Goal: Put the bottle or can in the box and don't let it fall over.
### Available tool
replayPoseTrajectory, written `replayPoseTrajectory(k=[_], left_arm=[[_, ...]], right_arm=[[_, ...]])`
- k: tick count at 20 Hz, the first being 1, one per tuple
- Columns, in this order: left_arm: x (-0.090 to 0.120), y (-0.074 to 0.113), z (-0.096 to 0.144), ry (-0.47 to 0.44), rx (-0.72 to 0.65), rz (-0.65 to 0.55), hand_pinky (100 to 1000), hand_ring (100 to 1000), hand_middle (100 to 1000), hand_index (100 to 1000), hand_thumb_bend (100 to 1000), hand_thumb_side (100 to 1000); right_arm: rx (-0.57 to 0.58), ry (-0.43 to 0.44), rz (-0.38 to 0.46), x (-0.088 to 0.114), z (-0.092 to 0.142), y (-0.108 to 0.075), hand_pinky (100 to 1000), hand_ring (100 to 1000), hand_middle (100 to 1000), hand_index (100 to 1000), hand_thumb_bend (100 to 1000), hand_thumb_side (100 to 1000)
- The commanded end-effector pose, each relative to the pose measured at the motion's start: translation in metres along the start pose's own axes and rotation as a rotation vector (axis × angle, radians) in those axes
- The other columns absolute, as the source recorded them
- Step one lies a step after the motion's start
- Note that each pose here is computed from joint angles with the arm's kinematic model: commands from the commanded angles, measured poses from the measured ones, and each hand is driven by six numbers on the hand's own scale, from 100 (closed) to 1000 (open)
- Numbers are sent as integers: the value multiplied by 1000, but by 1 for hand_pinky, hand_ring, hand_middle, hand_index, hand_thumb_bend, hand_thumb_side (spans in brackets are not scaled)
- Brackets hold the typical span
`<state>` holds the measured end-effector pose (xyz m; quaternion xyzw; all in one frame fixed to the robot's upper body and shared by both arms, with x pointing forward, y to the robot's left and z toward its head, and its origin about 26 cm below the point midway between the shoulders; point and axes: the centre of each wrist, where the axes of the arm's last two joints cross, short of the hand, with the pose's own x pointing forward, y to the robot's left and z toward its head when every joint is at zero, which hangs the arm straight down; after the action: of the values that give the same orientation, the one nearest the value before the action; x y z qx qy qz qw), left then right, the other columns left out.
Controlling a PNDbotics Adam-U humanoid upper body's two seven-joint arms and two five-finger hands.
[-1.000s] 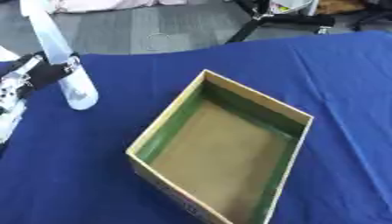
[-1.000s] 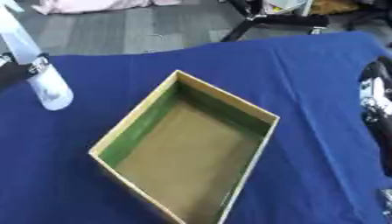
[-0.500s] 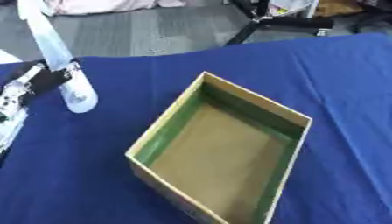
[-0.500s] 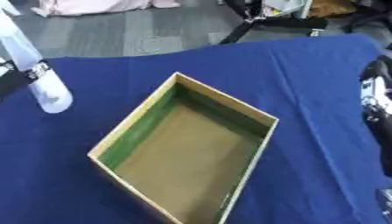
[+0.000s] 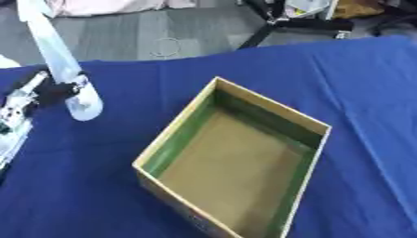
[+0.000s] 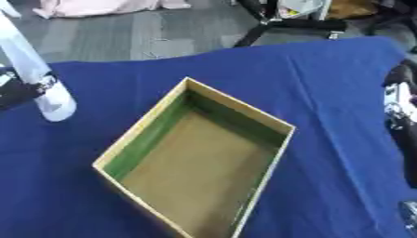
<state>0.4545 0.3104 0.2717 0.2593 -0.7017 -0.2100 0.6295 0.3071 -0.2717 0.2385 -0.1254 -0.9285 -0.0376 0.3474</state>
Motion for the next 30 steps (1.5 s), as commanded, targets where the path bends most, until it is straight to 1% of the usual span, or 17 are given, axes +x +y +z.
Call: replayPoseTrajectory(k=[1, 3, 5, 6, 9, 11, 12, 16, 17, 18, 21, 24, 25, 26, 30], left_arm=[[-8, -1, -1, 39, 11, -15, 1000, 1000, 1000, 734, 100, 290], [-9, -1, -1, 47, 22, -7, 1000, 1000, 1000, 703, 100, 294], [-9, -1, -2, 54, 41, -3, 1000, 1000, 1000, 632, 100, 304], [-9, -1, -2, 54, 52, -2, 1000, 1000, 1000, 616, 100, 308], [-9, -2, -2, 51, 78, 3, 1000, 1000, 1000, 506, 100, 324], [-9, -1, -2, 48, 92, 7, 1000, 1000, 1000, 489, 100, 328], [-8, 0, -2, 43, 103, 9, 1000, 1000, 1000, 432, 100, 340], [-1, 7, 0, 2, 149, 21, 1000, 1000, 1000, 372, 100, 372], [2, 9, 1, -12, 161, 23, 1000, 1000, 1000, 372, 100, 372], [6, 11, 2, -31, 172, 26, 1000, 1000, 1000, 353, 100, 389], [24, 17, 9, -102, 183, 54, 1000, 1000, 1000, 348, 100, 415], [48, 23, 18, -192, 186, 90, 1000, 1000, 1000, 334, 100, 464], [55, 24, 22, -217, 183, 100, 1000, 1000, 1000, 334, 100, 464], [64, 24, 26, -249, 178, 109, 1000, 1000, 1000, 333, 100, 486], [99, 17, 44, -380, 122, 134, 1000, 1000, 1000, 331, 100, 521]], right_arm=[[0, -40, -5, 10, -6, -3, 1000, 968, 1000, 1000, 100, 470], [0, -41, -6, 10, -6, -3, 1000, 968, 1000, 1000, 100, 470], [-1, -41, -7, 10, -6, -3, 1000, 967, 1000, 1000, 100, 470], [-1, -41, -7, 10, -6, -3, 1000, 967, 1000, 1000, 100, 470], [-1, -40, -8, 10, -6, -2, 1000, 967, 1000, 1000, 100, 470], [0, -39, -8, 9, -6, -2, 1000, 967, 1000, 1000, 100, 470], [0, -39, -7, 9, -6, -3, 1000, 967, 1000, 1000, 100, 470], [2, -35, -4, 9, -5, -3, 1000, 967, 1000, 1000, 100, 470], [2, -34, -3, 9, -5, -3, 1000, 967, 1000, 1000, 100, 470], [2, -33, -2, 9, -5, -3, 1000, 967, 1000, 1000, 100, 470], [2, -29, 3, 8, -4, -4, 1000, 967, 1000, 1000, 100, 470], [1, -28, 5, 8, -3, -5, 1000, 967, 1000, 1000, 100, 470], [0, -28, 5, 8, -3, -5, 1000, 967, 1000, 1000, 100, 470], [0, -28, 6, 8, -3, -5, 1000, 967, 1000, 1000, 100, 470], [-7, -37, 5, 8, -4, -7, 1000, 967, 1000, 1000, 100, 470]])
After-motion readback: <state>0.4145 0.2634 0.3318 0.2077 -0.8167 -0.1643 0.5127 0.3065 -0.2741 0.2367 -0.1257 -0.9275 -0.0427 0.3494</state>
